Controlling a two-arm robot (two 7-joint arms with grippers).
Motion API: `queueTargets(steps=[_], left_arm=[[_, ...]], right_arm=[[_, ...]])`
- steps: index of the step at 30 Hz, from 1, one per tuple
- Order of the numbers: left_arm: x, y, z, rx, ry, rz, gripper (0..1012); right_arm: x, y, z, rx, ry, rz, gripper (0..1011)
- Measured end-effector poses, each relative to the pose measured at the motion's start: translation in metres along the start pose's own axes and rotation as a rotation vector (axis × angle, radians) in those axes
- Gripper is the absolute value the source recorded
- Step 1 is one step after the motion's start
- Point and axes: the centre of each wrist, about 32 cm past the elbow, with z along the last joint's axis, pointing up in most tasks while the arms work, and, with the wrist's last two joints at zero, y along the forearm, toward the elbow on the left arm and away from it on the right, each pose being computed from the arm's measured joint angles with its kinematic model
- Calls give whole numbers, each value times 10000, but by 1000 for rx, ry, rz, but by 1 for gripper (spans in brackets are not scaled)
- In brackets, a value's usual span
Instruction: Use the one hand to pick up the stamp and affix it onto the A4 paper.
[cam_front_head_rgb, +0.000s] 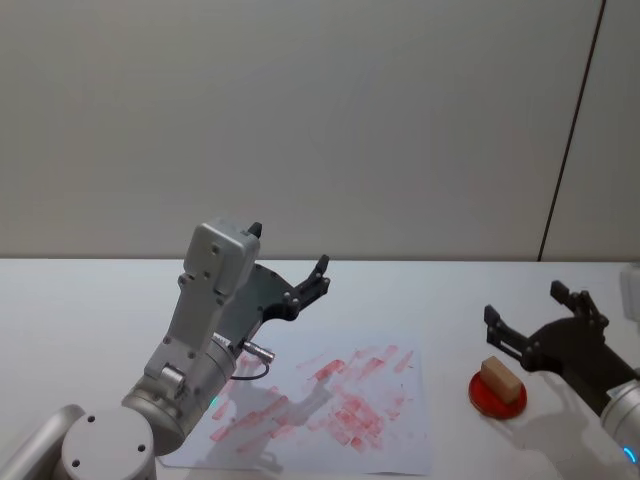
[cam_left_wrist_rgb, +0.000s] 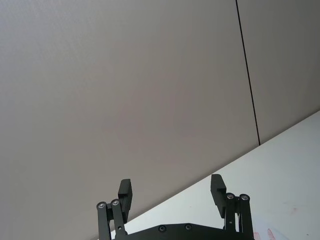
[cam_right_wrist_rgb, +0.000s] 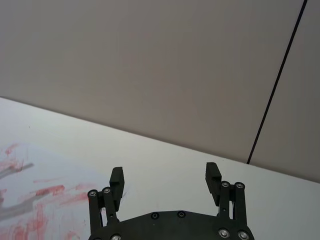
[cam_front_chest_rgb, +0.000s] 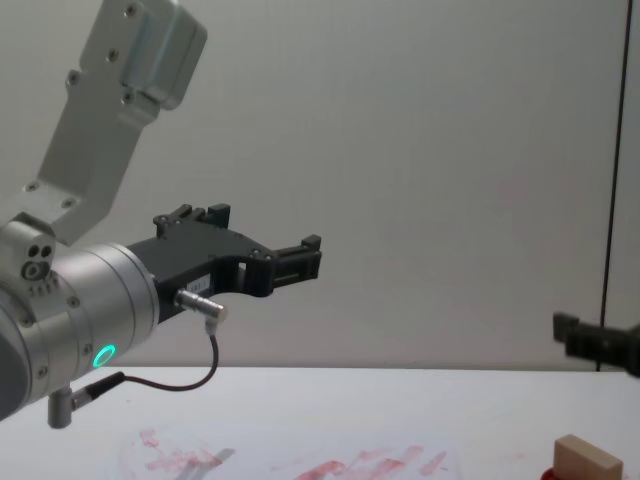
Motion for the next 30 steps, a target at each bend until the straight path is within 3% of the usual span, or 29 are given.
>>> queueTargets(steps=[13, 30], left_arm=[[0, 0, 0, 0, 0, 0, 1003], [0, 0, 0, 0, 0, 0, 1003]], right_arm=[[43, 5, -196, -107, -38, 27, 1001], [28, 46, -374, -177, -50, 42, 1001]])
